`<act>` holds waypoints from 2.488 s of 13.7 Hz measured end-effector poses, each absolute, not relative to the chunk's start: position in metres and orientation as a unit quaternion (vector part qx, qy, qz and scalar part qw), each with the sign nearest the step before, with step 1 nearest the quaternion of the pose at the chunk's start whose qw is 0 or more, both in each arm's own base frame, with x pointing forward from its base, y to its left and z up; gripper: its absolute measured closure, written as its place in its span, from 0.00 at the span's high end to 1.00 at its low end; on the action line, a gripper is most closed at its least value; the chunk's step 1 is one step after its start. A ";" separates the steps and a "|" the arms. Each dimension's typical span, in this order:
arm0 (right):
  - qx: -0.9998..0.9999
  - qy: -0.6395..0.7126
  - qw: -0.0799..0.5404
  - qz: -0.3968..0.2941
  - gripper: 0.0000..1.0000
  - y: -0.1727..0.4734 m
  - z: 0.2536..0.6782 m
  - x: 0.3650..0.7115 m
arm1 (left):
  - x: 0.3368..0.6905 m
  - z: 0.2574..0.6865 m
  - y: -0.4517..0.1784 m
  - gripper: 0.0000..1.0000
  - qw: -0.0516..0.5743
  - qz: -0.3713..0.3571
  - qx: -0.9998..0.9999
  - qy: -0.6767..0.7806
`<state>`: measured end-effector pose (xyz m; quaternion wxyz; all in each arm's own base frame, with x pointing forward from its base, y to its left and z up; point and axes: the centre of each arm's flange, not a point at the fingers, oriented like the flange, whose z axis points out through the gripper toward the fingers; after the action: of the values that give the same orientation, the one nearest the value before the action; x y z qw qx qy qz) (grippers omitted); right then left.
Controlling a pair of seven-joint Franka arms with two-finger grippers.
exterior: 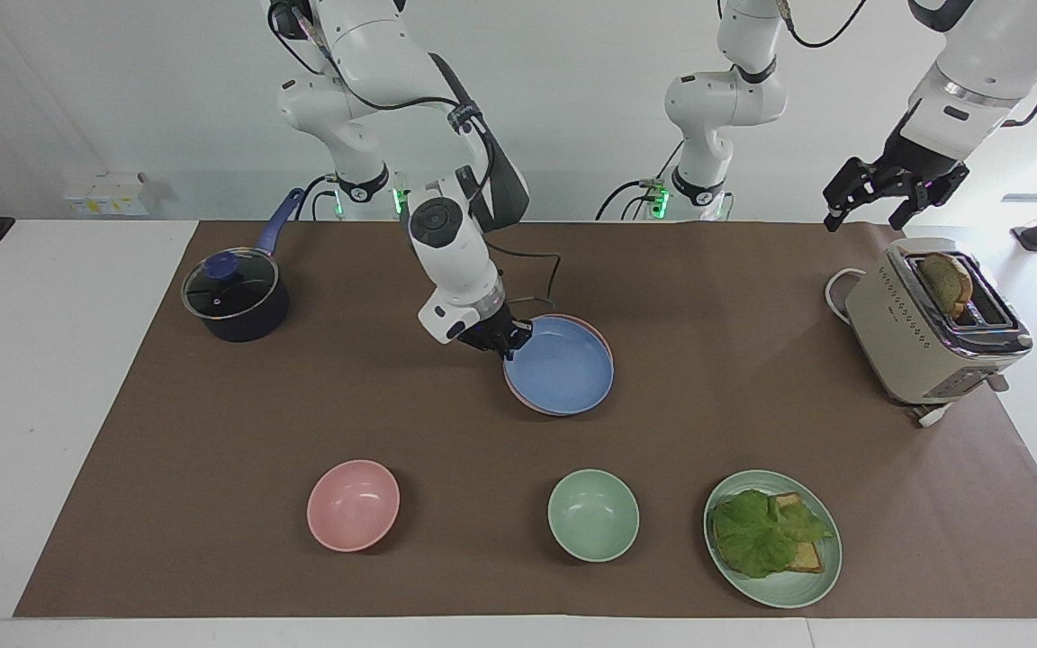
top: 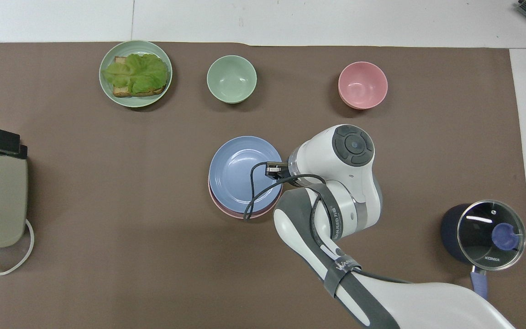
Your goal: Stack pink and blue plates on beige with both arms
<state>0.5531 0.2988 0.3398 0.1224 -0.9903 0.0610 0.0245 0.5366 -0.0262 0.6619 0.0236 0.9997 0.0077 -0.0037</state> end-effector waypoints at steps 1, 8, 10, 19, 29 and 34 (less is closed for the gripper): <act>-0.990 0.061 0.122 0.025 0.06 0.299 0.339 0.553 | 0.537 0.662 -0.026 1.00 0.024 -0.004 1.000 0.008; -0.992 0.057 0.116 0.003 0.70 0.292 0.345 0.562 | 0.537 0.662 -0.026 1.00 0.024 -0.004 1.000 0.008; -0.994 0.047 0.096 -0.035 0.90 0.269 0.374 0.576 | 0.537 0.662 -0.026 1.00 0.024 -0.004 1.000 0.008; -0.995 0.047 0.021 -0.081 1.00 0.119 0.488 0.609 | 0.537 0.662 -0.026 1.00 0.024 -0.004 1.000 0.008; -0.998 0.022 0.007 -0.056 1.00 0.022 0.615 0.565 | 0.537 0.662 -0.026 1.00 0.024 -0.004 1.000 0.008; -1.000 0.011 0.005 -0.016 1.00 0.016 0.649 0.535 | 0.537 0.662 -0.026 1.00 0.024 -0.004 1.000 0.008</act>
<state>0.5355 0.0159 0.6494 0.0047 -0.9998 0.0109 -0.0160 0.5365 -0.0262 0.6619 0.0236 0.9997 0.0077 -0.0040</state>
